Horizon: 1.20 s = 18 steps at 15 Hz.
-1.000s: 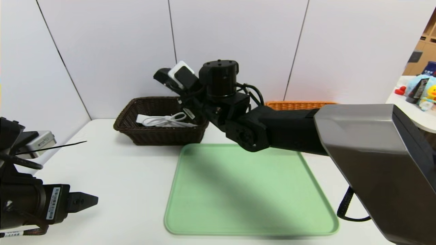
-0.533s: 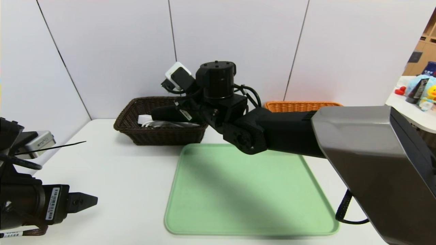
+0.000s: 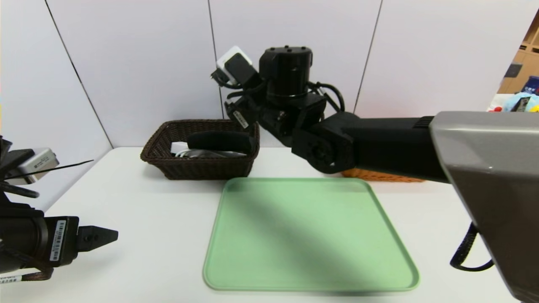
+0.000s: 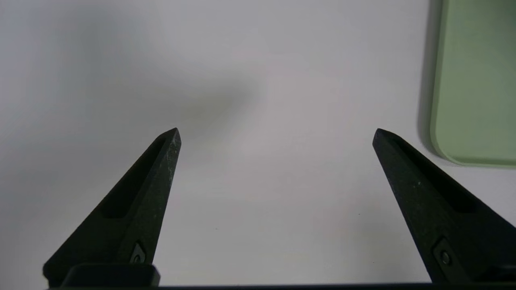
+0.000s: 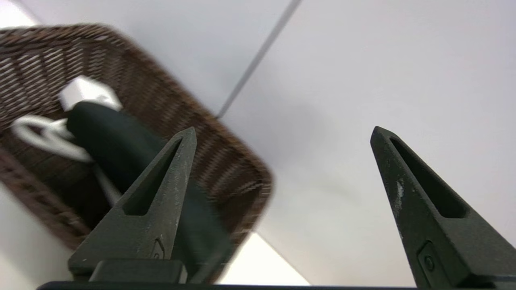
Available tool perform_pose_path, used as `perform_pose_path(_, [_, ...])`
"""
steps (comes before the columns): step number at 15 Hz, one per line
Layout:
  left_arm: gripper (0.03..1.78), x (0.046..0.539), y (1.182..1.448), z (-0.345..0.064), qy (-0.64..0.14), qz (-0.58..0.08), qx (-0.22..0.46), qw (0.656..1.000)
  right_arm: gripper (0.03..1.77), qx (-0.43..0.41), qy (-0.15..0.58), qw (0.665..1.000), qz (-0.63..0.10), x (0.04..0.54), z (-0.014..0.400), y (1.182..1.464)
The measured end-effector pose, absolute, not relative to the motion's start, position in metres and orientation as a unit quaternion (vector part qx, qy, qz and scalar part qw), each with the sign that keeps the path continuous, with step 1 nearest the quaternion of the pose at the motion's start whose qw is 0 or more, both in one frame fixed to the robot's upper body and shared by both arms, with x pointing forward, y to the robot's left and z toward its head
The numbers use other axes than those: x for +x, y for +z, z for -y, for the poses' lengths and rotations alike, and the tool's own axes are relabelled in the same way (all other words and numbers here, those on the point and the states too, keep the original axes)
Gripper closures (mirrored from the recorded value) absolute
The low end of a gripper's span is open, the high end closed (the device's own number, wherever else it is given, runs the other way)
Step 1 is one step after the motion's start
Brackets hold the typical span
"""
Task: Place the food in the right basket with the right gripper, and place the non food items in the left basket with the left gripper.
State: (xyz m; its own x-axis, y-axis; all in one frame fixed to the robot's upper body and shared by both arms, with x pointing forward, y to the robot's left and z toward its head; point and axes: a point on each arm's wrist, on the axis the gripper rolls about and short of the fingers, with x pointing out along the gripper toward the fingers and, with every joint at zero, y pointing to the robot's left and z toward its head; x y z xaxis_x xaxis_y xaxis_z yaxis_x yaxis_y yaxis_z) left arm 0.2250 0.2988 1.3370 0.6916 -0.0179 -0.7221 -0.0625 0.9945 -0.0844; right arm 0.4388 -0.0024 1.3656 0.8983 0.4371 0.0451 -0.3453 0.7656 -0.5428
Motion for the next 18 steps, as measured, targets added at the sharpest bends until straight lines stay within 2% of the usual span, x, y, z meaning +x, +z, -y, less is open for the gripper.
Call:
perform_pose_path(3, [0.12,0.224,1.355,-0.3,0.008,-0.357,-0.059,0.932,0.23,-0.261,0.17,0.945,0.096,0.443,0.042,1.402])
perform_pose_path(6, [0.12,0.223,1.384,-0.301,0.004,-0.279,-0.07,0.958,0.18,-0.245,0.114,0.955,0.12,0.446,0.093,1.441])
perform_pose_path(9, [0.12,0.216,1.404,-0.309,0.004,-0.21,-0.035,0.977,0.15,-0.236,0.053,0.962,0.13,0.438,0.143,1.471])
perform_pose_path(13, [0.12,0.187,1.417,-0.322,0.03,-0.156,-0.014,0.987,0.13,-0.249,0.008,0.964,0.094,0.404,0.204,1.477])
perform_pose_path(18, [0.12,0.138,1.419,-0.335,0.079,-0.11,-0.024,0.99,0.11,-0.243,-0.051,0.967,0.057,0.326,0.275,1.468])
